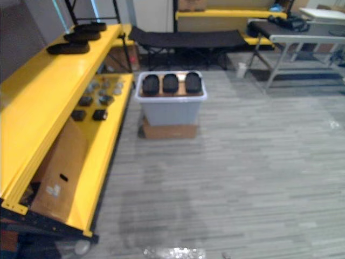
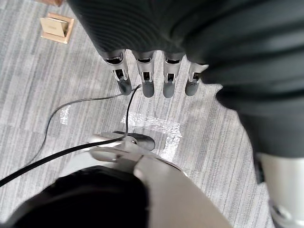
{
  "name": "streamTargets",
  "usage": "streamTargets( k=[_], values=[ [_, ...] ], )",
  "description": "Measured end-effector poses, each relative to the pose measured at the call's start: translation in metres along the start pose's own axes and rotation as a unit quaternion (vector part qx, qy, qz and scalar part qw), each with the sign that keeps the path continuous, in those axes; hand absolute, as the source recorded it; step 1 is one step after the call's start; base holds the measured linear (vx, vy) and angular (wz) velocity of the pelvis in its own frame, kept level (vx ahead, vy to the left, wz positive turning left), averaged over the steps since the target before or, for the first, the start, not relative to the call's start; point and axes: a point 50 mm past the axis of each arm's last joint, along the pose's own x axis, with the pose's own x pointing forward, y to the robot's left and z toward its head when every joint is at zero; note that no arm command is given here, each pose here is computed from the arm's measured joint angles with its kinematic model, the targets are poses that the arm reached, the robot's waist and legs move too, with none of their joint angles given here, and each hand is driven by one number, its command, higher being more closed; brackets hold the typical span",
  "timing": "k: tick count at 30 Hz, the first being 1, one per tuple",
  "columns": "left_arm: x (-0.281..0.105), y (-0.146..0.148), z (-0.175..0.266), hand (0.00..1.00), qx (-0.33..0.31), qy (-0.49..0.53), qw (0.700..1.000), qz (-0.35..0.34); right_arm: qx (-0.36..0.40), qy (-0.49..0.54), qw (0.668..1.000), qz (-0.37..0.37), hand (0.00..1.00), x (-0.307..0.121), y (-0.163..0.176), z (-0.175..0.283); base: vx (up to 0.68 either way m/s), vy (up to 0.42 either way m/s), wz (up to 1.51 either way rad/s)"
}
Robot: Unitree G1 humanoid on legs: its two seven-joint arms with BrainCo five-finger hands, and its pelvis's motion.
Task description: Walk over and take plastic housings, then place them on the shelf
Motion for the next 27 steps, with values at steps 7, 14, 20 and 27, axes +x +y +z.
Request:
streamTargets(
  k=[7,14,20,27],
  values=[
    [0.0,-0.003,0.006,0.0,0.003,-0.016,1.0,-0.003,0.007,-0.008,1.0,0.03,0.0,0.001,0.018,0.007,0.0,0.018,0.01],
    [0.0,-0.002,0.006,0.0,-0.014,-0.014,1.0,0.001,-0.002,-0.008,0.999,0.031,0.0,0.001,0.019,0.007,0.0,0.0,0.0],
    [0.0,-0.001,0.008,0.0,-0.013,-0.015,1.0,0.022,-0.003,-0.006,0.999,0.031,0.0,0.001,0.02,0.007,0.02,0.004,0.02],
    [0.001,-0.003,0.013,0.0,-0.028,-0.021,0.999,0.031,0.004,0.001,1.0,0.027,0.0,0.001,0.023,0.008,0.0,0.0,0.0]
  ],
)
